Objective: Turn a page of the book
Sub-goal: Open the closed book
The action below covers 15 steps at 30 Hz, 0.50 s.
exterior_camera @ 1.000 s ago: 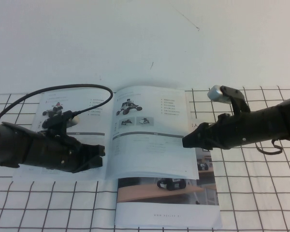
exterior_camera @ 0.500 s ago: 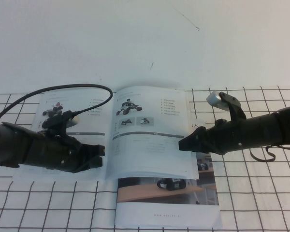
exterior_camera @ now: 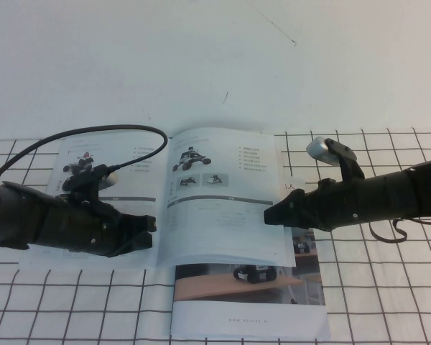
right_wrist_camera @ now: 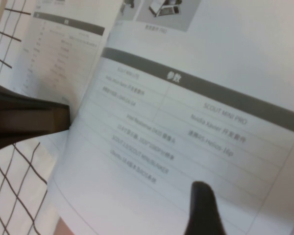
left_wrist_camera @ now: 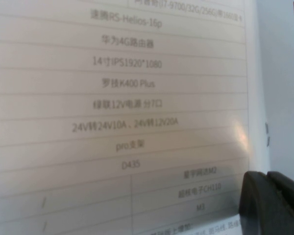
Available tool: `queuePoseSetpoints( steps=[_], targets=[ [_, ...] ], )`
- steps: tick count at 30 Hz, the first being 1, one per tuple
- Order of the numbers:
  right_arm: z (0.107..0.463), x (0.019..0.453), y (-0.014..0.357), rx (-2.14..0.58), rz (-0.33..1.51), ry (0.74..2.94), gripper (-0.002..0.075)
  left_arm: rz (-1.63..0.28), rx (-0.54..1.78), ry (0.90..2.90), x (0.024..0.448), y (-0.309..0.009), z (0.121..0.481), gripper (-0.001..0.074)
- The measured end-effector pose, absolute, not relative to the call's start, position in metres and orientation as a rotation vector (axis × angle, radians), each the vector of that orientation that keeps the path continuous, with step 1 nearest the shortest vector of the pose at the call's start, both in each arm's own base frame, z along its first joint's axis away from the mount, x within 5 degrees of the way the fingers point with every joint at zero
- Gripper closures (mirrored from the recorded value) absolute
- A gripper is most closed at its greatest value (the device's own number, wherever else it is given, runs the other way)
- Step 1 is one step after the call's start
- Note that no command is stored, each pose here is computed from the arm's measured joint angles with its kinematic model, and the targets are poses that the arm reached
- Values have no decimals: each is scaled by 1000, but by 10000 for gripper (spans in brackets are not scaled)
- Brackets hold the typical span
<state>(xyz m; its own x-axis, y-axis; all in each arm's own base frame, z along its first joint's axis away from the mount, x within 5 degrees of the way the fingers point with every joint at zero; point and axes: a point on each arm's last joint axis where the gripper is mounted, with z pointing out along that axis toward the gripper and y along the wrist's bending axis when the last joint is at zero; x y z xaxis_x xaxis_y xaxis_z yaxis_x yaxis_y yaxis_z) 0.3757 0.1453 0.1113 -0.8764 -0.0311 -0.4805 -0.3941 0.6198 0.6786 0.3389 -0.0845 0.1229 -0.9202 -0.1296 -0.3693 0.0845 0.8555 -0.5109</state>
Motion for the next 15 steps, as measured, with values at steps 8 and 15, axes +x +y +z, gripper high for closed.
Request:
queuePoseSetpoints(
  steps=[8, 15],
  targets=[
    [104, 375, 148, -302, 1238, 2418, 292, -752, -35, 2634, 339, -85, 123, 738],
    [110, 376, 153, -292, 1349, 2318, 292, -752, -35, 2634, 339, -85, 123, 738]
  ],
)
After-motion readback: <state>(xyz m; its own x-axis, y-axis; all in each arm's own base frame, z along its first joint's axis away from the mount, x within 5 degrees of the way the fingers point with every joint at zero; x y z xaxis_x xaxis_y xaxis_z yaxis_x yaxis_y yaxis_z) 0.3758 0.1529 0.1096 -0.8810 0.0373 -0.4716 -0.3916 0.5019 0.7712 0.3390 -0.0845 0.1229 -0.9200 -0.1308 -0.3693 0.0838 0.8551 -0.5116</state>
